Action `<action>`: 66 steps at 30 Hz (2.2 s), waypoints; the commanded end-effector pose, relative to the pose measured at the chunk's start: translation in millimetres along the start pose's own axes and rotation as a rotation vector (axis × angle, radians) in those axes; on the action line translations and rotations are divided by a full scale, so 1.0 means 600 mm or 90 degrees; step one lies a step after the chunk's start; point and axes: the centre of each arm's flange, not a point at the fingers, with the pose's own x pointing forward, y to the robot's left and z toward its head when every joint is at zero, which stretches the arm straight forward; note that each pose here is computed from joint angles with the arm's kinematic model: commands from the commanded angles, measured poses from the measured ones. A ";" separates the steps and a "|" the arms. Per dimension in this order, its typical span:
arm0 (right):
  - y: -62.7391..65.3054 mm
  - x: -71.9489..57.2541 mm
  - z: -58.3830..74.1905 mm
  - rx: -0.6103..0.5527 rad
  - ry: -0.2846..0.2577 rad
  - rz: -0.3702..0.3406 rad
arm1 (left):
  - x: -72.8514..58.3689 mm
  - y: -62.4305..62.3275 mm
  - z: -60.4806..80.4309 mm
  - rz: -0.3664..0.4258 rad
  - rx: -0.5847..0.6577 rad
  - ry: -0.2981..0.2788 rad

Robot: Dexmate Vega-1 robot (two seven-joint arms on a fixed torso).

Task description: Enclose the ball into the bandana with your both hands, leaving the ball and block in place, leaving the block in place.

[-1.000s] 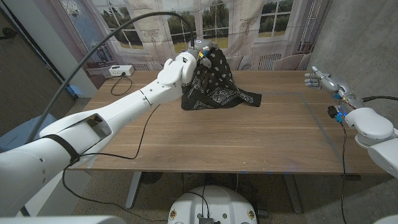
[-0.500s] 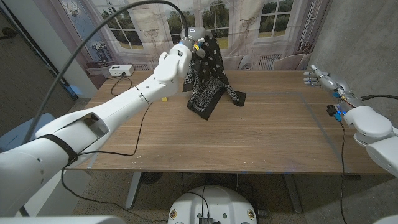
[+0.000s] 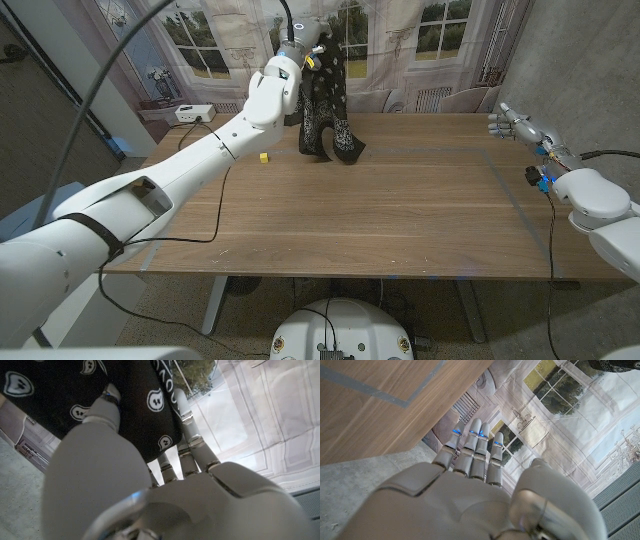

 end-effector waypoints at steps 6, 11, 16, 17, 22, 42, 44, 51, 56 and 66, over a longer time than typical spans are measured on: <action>0.002 0.013 0.009 0.005 -0.015 0.019 | -0.024 0.070 0.000 0.071 0.188 -0.015; 0.002 0.009 0.000 0.020 -0.012 0.021 | -0.026 0.072 0.028 0.034 0.286 -0.076; 0.000 0.004 -0.007 0.037 -0.009 0.021 | -0.041 0.065 0.066 0.051 0.419 -0.141; -0.001 0.002 -0.008 0.035 -0.010 0.018 | -0.044 0.063 0.070 0.053 0.417 -0.147; -0.004 -0.005 -0.009 0.030 -0.007 0.018 | -0.055 0.043 0.095 0.033 0.441 -0.200; -0.019 -0.023 -0.009 0.014 -0.003 0.005 | -0.067 -0.075 0.177 -0.084 0.349 -0.356; -0.020 -0.024 -0.009 0.012 -0.003 0.004 | -0.071 -0.083 0.187 -0.086 0.355 -0.368; -0.024 -0.028 -0.007 0.008 -0.002 -0.004 | -0.075 -0.098 0.207 -0.098 0.294 -0.392; -0.027 -0.028 -0.005 0.005 0.000 -0.004 | -0.084 -0.112 0.216 -0.138 0.235 -0.401; -0.027 -0.017 0.002 -0.007 -0.005 -0.001 | -0.107 -0.147 0.201 -0.214 0.092 -0.382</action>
